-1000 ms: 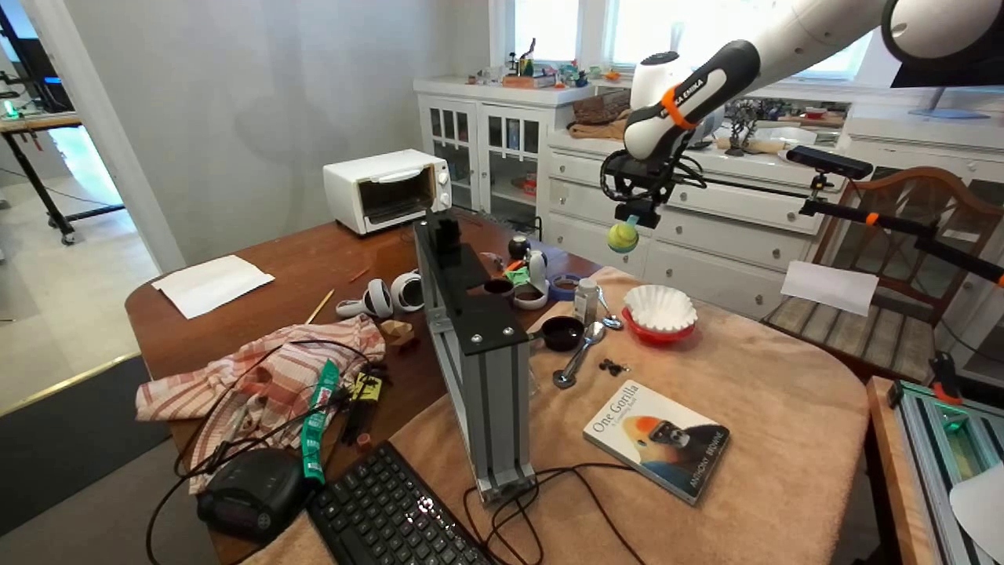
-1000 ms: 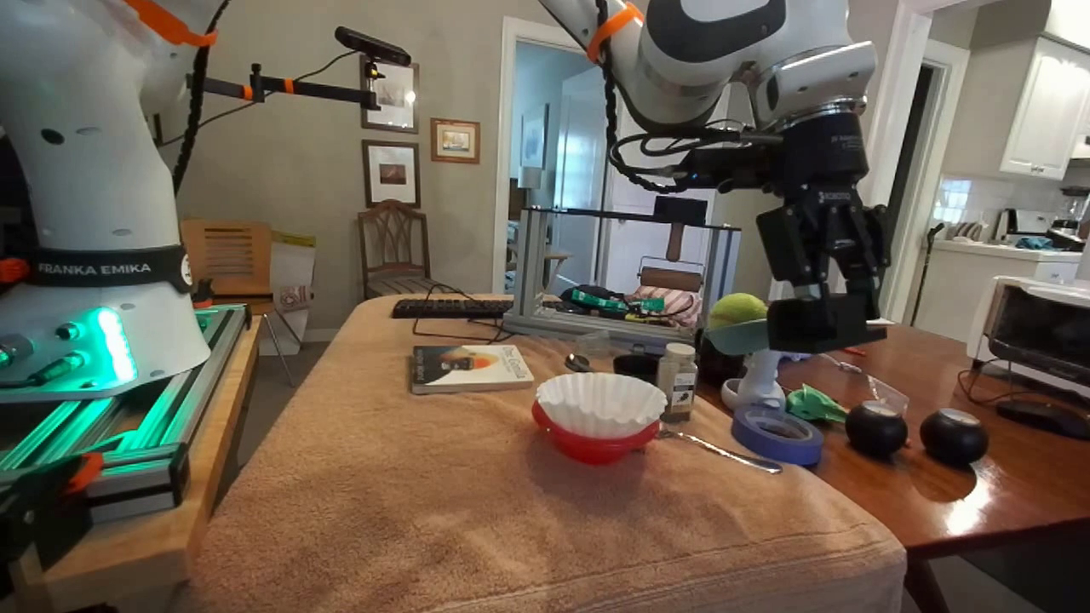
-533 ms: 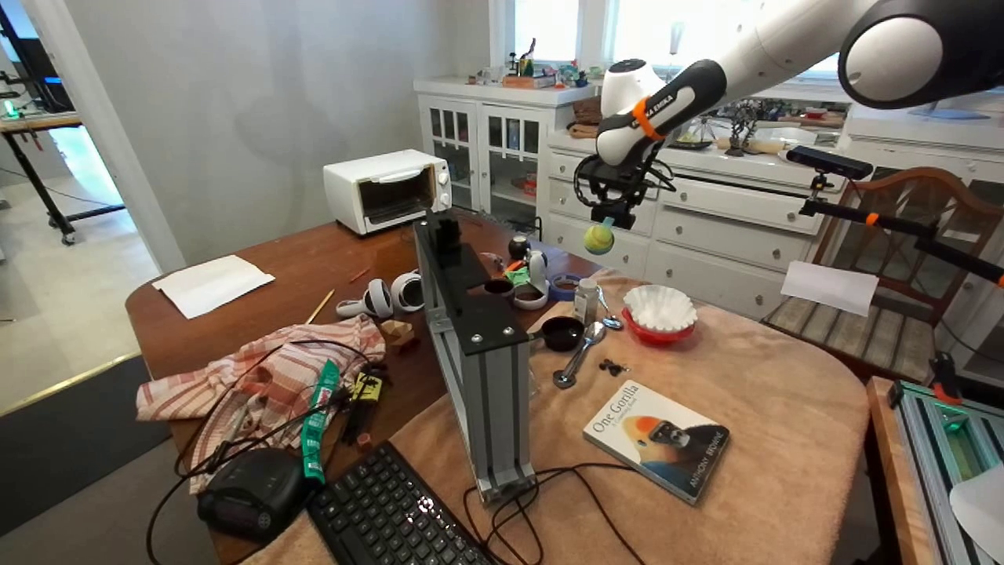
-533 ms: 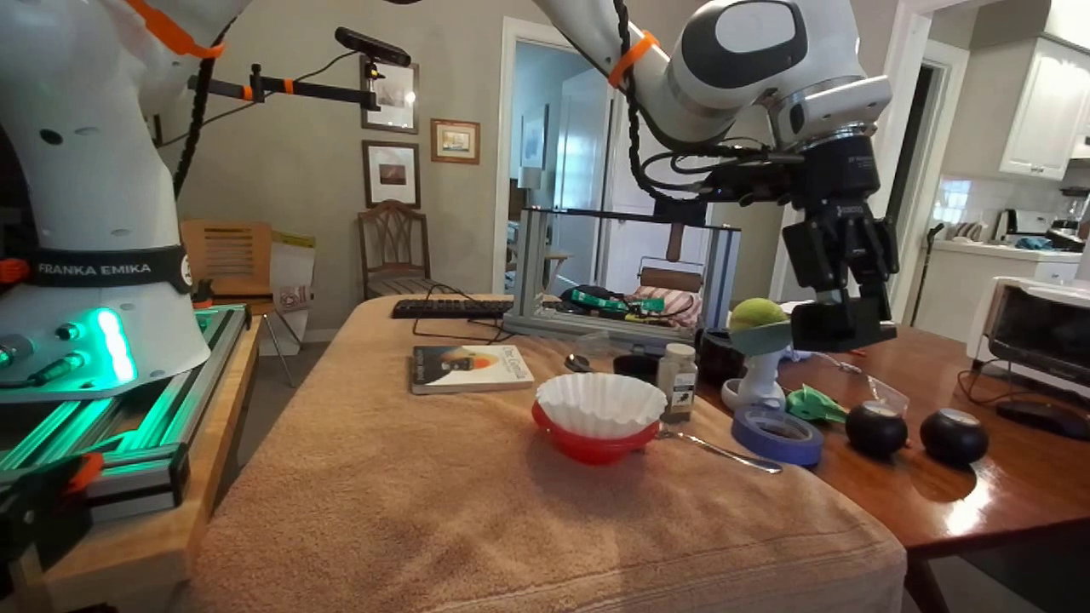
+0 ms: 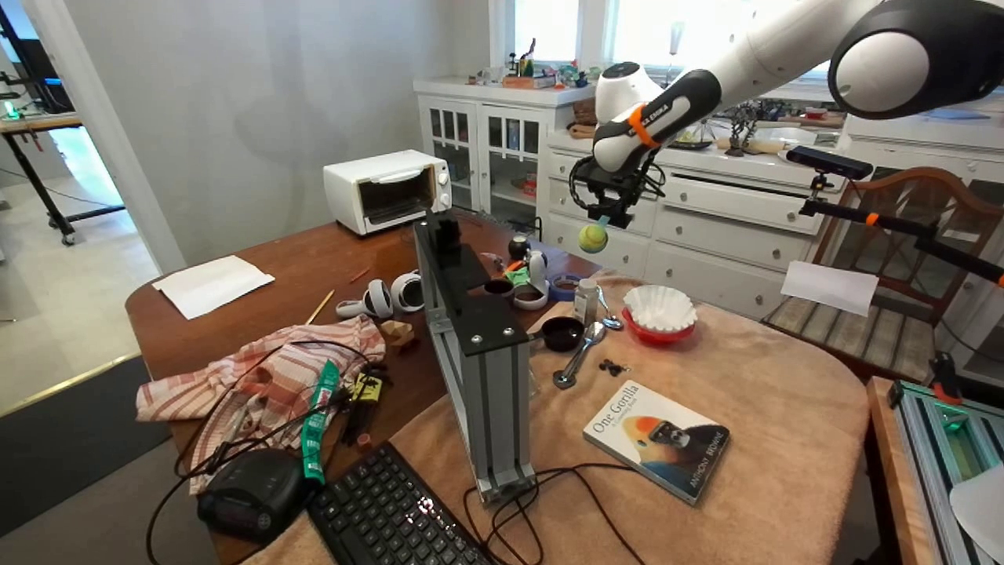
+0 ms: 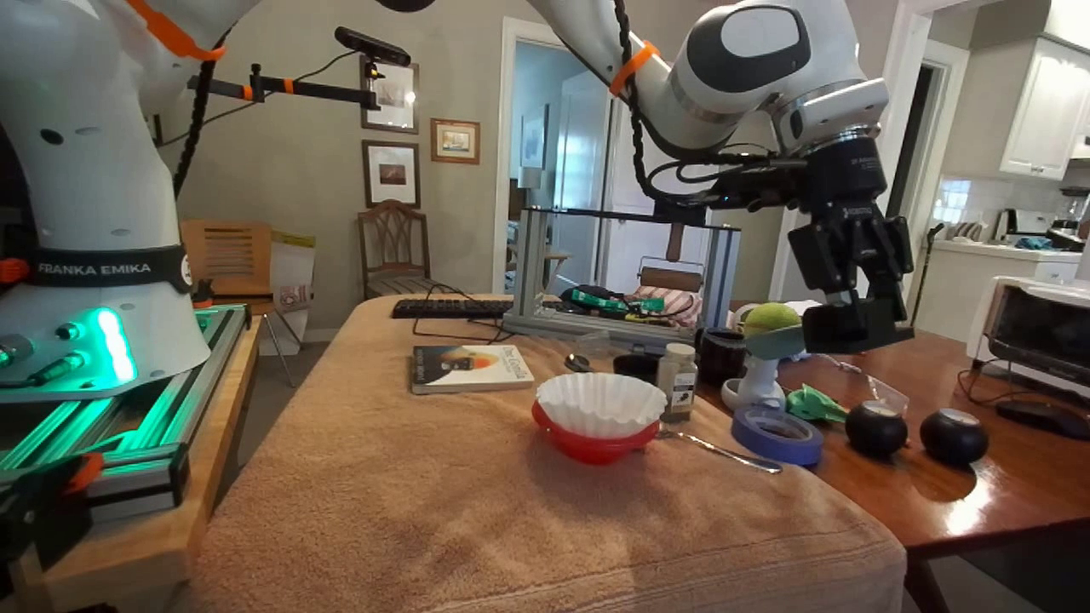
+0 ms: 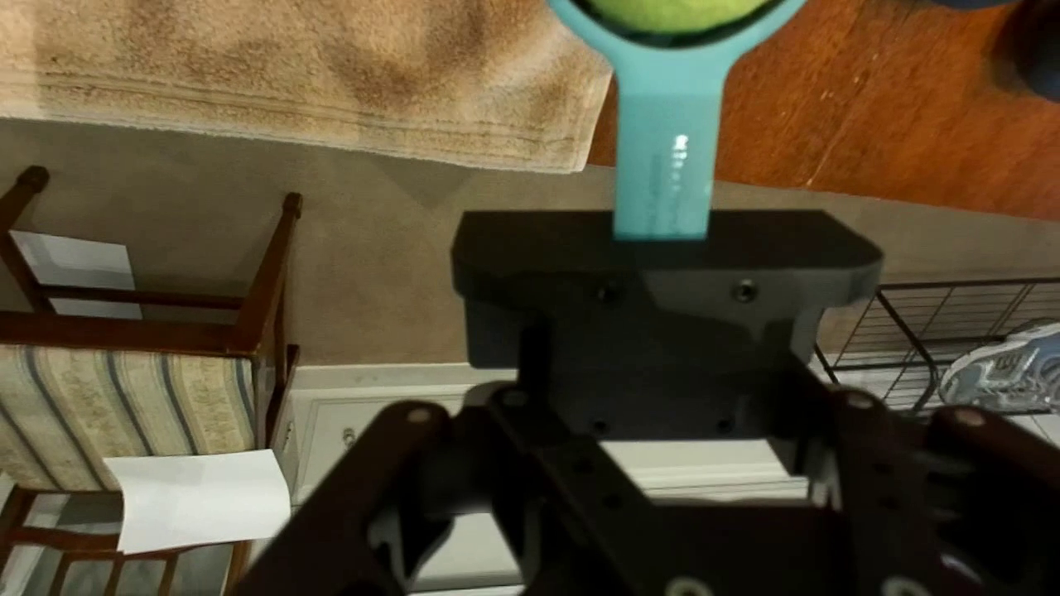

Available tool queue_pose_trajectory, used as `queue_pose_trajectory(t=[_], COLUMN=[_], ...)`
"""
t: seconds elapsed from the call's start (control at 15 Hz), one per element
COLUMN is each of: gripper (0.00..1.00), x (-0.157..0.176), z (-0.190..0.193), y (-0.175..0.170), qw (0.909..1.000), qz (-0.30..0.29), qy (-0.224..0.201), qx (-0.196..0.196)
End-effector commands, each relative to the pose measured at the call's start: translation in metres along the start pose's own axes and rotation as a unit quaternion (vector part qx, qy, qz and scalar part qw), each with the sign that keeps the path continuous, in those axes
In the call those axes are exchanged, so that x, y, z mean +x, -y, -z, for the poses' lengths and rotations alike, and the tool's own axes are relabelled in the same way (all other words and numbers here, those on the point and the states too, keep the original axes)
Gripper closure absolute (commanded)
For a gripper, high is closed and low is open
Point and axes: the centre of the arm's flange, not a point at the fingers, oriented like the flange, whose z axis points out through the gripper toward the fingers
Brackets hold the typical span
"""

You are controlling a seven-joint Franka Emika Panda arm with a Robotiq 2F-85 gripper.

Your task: Use the blue ladle to scoop the green ball and put it in the grey masking tape hole

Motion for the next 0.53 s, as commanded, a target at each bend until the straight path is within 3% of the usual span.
queue_pose_trajectory(t=[0.0, 0.47], gripper=[0.65, 0.65], x=[-0.014, -0.025], z=[-0.004, -0.015], y=[0.024, 0.042], qw=[0.999, 0.9954], qz=[-0.019, -0.014], qy=[-0.041, -0.095], qx=[0.006, 0.002])
